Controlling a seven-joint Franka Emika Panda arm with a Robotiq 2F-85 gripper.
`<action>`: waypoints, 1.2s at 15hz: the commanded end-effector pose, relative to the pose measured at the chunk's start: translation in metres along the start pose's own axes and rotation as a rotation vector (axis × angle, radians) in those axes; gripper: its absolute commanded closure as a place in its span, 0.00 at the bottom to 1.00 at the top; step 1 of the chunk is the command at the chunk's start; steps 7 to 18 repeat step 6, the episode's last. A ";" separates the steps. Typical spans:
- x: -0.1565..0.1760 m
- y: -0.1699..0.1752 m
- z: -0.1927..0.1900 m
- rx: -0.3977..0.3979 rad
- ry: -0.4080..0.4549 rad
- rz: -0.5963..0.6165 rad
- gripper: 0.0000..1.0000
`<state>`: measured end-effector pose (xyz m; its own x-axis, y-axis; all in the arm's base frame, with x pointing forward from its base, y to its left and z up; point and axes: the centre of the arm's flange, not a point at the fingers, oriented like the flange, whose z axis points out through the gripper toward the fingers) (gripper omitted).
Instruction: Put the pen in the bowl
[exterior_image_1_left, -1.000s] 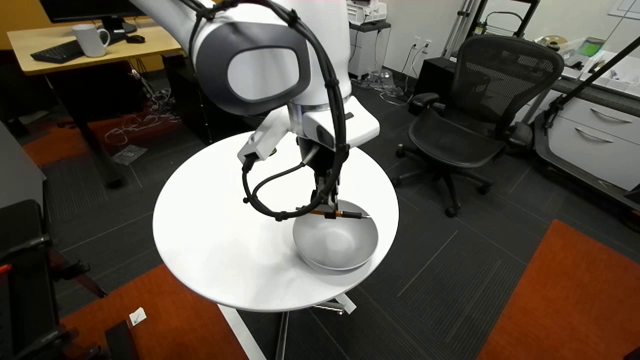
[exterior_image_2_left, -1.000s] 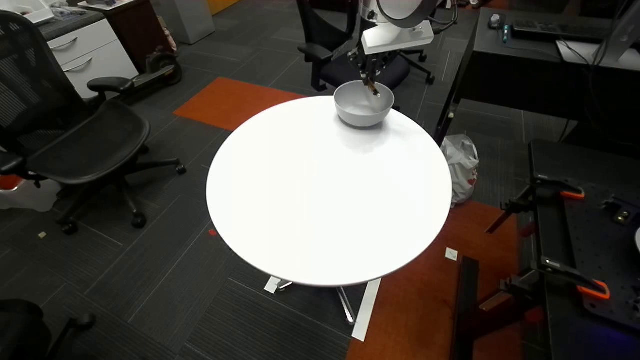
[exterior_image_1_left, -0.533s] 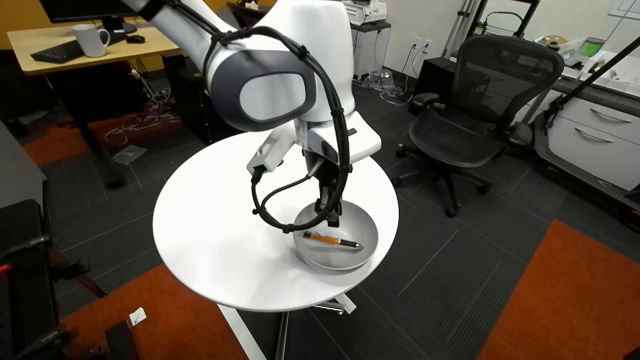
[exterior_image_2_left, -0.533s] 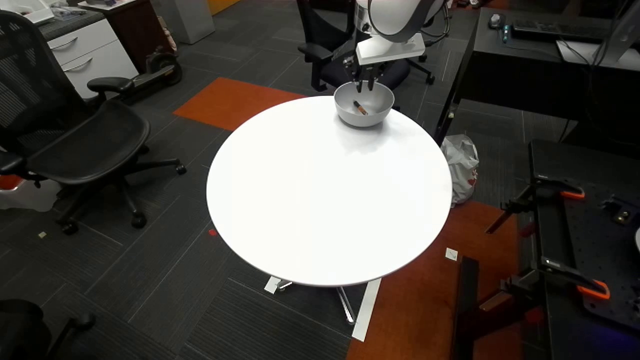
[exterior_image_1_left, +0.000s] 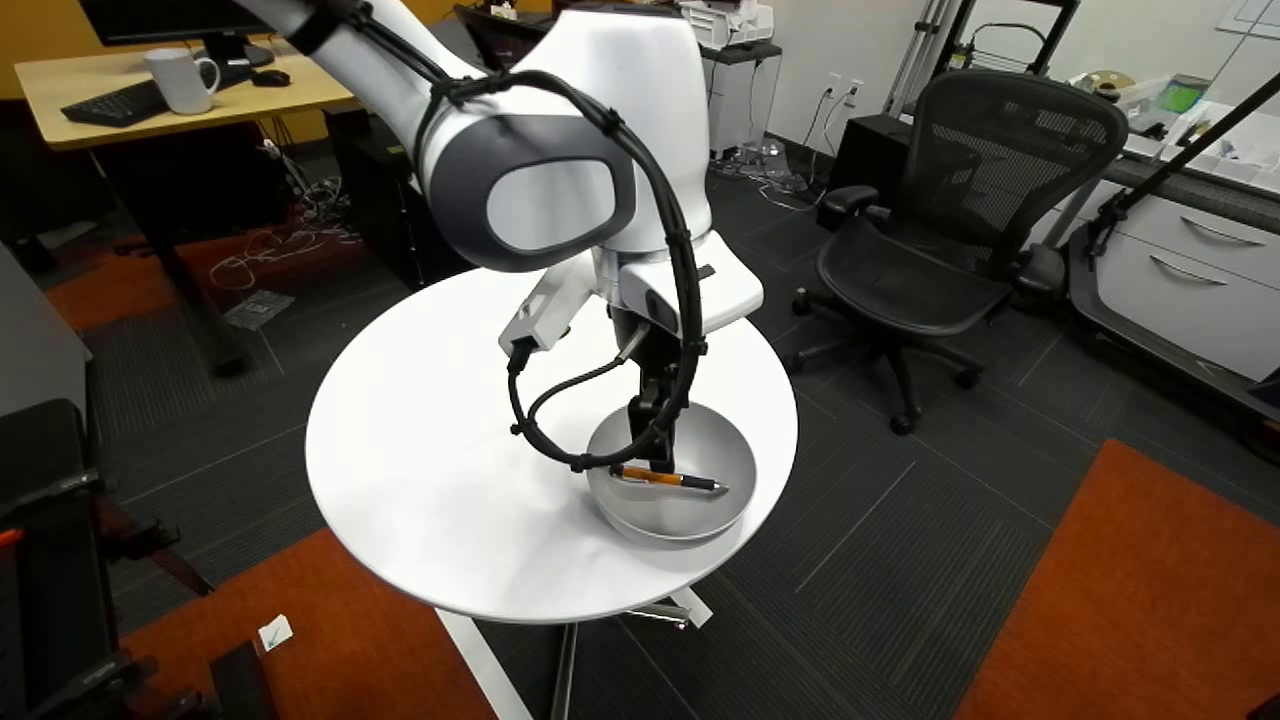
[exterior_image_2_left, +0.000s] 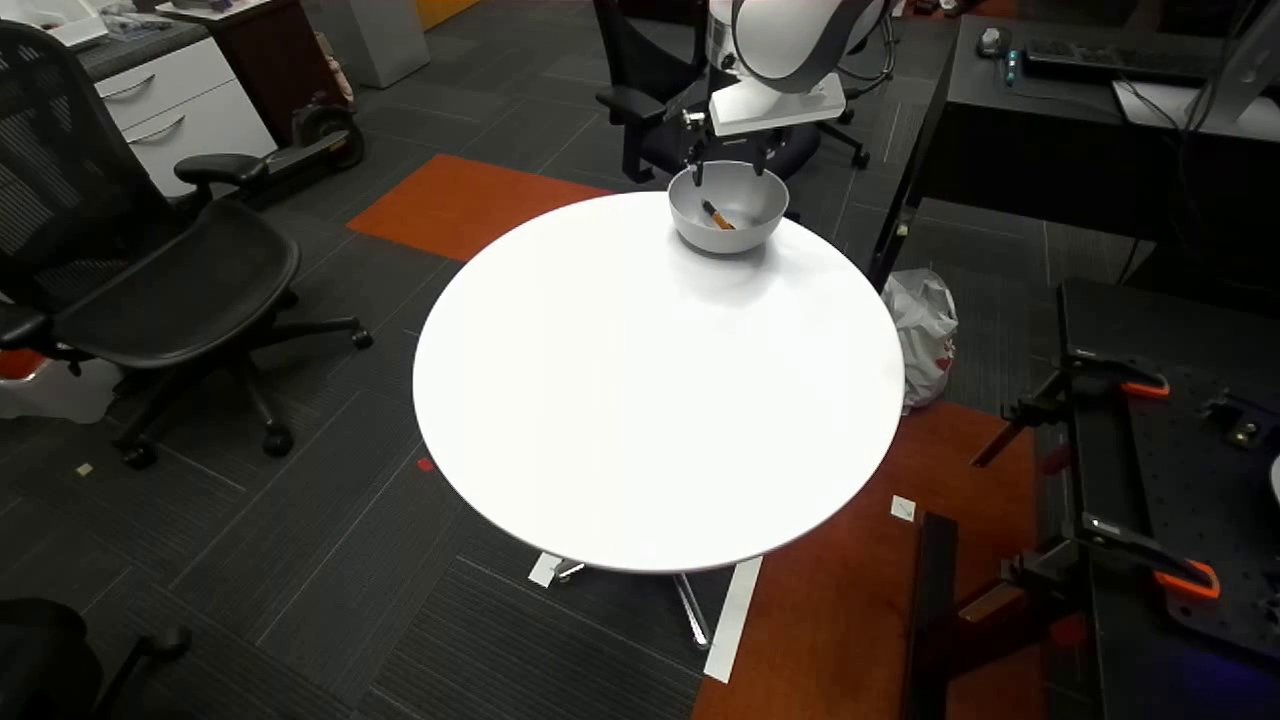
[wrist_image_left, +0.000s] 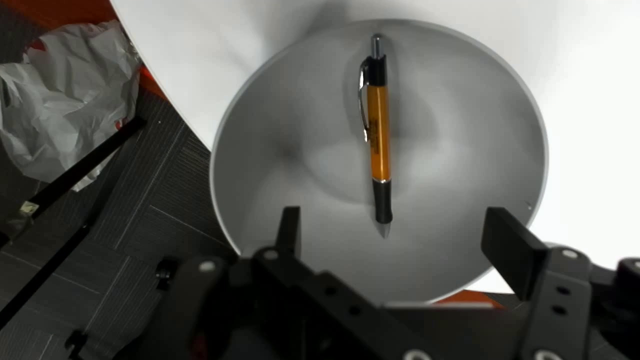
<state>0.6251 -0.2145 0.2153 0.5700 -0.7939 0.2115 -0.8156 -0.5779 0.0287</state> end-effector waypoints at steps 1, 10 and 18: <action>0.002 -0.004 0.000 0.019 0.014 0.033 0.00; 0.000 0.000 0.001 -0.001 -0.001 0.000 0.00; 0.000 0.000 0.001 -0.001 -0.001 0.000 0.00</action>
